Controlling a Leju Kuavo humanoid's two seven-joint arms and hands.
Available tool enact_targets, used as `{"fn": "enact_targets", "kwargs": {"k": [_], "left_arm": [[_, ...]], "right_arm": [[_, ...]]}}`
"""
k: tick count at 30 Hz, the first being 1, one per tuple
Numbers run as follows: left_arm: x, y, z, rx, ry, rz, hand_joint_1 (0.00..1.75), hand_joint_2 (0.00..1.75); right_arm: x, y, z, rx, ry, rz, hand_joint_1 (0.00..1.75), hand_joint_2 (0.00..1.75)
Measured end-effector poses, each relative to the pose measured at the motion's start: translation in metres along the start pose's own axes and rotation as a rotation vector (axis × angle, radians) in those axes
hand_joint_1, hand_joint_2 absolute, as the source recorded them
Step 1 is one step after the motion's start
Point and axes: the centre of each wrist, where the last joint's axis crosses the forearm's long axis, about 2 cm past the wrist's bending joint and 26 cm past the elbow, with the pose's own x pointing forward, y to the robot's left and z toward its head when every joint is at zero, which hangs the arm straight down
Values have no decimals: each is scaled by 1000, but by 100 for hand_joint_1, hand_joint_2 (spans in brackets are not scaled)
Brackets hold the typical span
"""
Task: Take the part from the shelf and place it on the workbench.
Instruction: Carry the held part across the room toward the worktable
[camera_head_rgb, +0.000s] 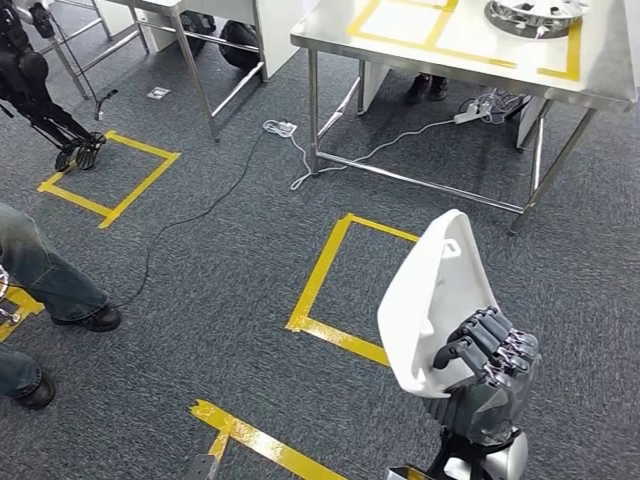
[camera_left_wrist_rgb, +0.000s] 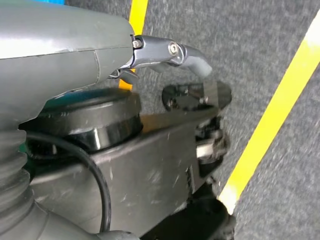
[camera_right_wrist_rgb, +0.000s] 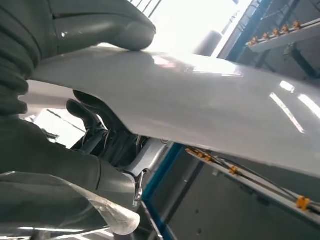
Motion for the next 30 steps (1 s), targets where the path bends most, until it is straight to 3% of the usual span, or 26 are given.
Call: {"fn": "enact_targets", "kwargs": {"k": [30], "left_arm": [[-4,4,-1,5,4,-7,0,175]], "right_arm": [[-1,-2,4,4,22,6,175,175]]}}
